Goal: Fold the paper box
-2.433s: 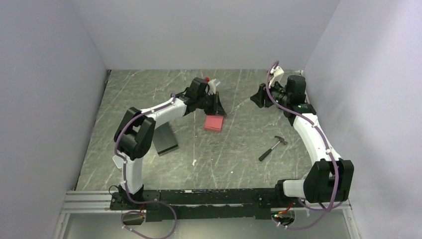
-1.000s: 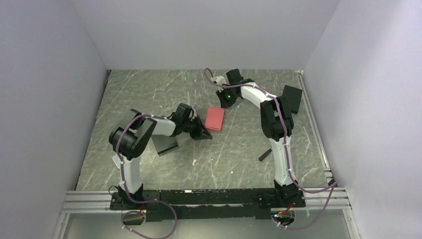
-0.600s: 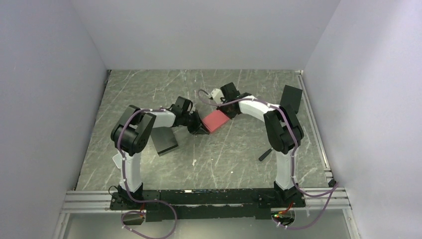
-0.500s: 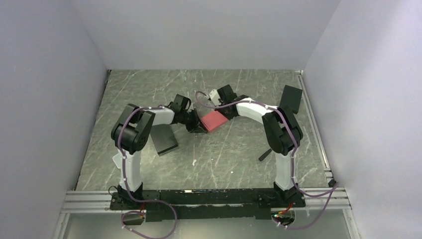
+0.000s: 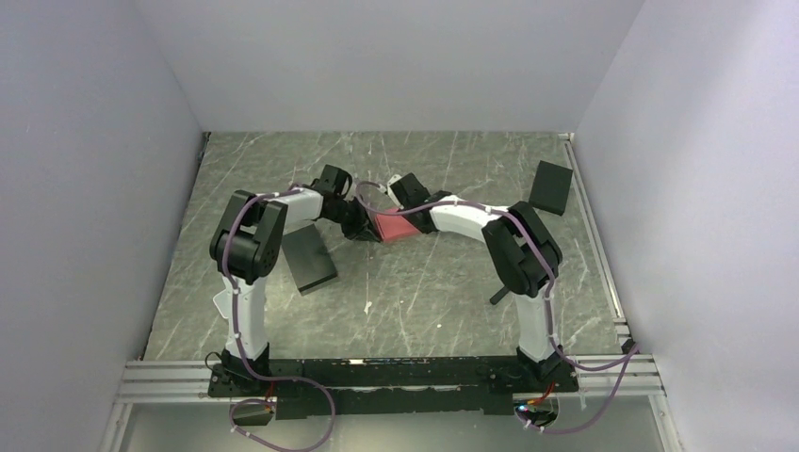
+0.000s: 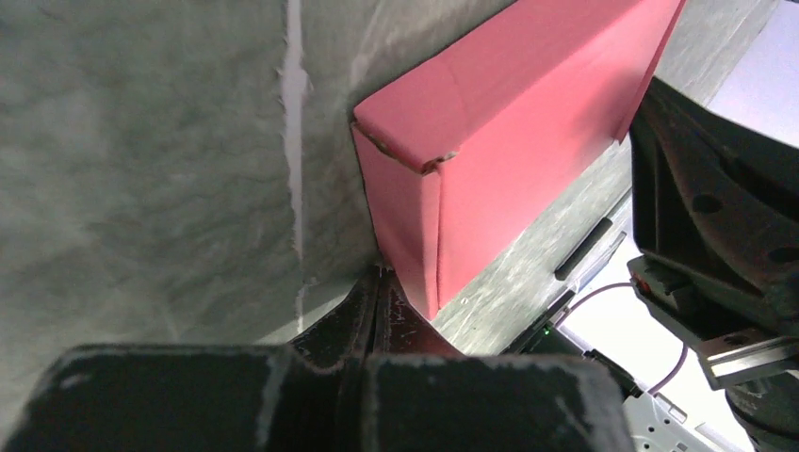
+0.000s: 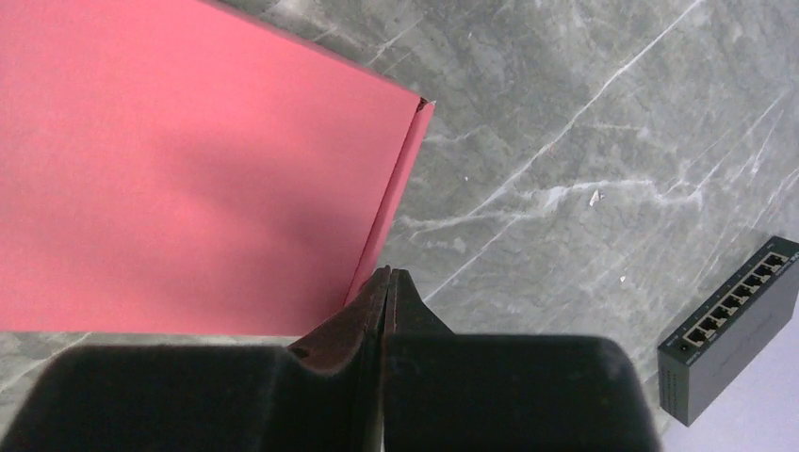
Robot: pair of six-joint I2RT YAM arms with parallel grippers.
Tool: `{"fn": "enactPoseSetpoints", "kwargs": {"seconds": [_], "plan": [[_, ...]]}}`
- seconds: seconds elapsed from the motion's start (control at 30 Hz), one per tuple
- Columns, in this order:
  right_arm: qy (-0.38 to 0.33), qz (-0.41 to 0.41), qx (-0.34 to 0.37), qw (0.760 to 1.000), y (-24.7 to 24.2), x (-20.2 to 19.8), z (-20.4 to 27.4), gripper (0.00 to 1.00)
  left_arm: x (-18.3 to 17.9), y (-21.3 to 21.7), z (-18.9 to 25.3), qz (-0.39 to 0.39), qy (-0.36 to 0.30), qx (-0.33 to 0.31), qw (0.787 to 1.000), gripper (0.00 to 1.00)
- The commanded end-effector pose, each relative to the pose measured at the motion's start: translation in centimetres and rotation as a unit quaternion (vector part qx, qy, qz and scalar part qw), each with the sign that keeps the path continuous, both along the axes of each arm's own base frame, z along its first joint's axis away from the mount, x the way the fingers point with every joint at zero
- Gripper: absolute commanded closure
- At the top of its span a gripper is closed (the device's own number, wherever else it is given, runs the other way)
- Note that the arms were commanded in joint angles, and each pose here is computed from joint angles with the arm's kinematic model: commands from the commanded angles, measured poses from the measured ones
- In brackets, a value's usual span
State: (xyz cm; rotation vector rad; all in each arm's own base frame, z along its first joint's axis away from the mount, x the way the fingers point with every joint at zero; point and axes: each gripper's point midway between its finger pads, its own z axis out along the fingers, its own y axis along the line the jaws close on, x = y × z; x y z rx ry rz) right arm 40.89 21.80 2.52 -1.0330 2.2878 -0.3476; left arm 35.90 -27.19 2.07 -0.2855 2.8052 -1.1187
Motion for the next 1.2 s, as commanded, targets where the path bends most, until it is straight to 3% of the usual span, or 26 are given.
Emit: {"fn": "enactPoseSetpoints", "kwargs": {"seconds": [0.0, 0.2, 0.4, 0.5, 0.6, 0.73, 0.8, 0.9, 1.03, 1.1, 1.17], "plan": [[0.071, 0.042, 0.044, 0.996, 3.4, -3.3, -2.9, 0.98, 2.8, 0.7, -1.0, 0.001, -0.059, 0.034, 0.998, 0.98], [0.035, -0.025, 0.109, 0.993, -2.2, 1.3, 2.2, 0.97, 2.9, 3.5, -0.3, 0.009, -0.067, 0.038, 0.997, 0.95], [0.033, -0.013, 0.232, 0.972, -3.6, 1.6, 7.2, 0.91, 3.7, 5.5, 3.2, 0.015, -0.110, 0.038, 0.993, 0.89], [0.066, 0.001, 0.323, 0.944, -2.7, 0.7, 8.6, 0.82, 3.9, 6.1, 4.9, 0.017, -0.135, 0.042, 0.990, 0.87], [0.152, 0.009, 0.426, 0.892, -1.0, -0.7, 8.2, 0.71, 3.4, 6.4, 6.5, 0.018, -0.158, 0.029, 0.987, 0.86], [0.247, 0.007, 0.500, 0.830, 0.2, -1.7, 6.6, 0.69, 2.5, 6.3, 10.2, 0.015, -0.213, -0.006, 0.977, 0.84], [0.270, -0.001, 0.516, 0.813, 0.3, -1.7, 5.7, 0.69, 1.9, 6.6, 12.0, 0.016, -0.243, -0.013, 0.970, 0.83], [0.283, -0.006, 0.519, 0.807, 0.4, -1.7, 4.8, 0.69, 0.9, 7.6, 14.6, 0.027, -0.287, -0.019, 0.957, 0.81], [0.290, -0.018, 0.522, 0.802, 0.4, -1.1, 4.0, 0.68, -0.1, 9.9, 17.5, 0.068, -0.337, -0.022, 0.939, 0.70], [0.292, -0.022, 0.520, 0.802, 0.2, -0.9, 3.6, 0.68, -0.7, 11.3, 18.9, 0.093, -0.357, -0.020, 0.929, 0.57], [0.277, -0.008, 0.503, 0.819, -0.3, -0.6, 4.1, 0.69, -1.3, 12.8, 20.3, 0.122, -0.374, -0.018, 0.919, 0.38]]}}
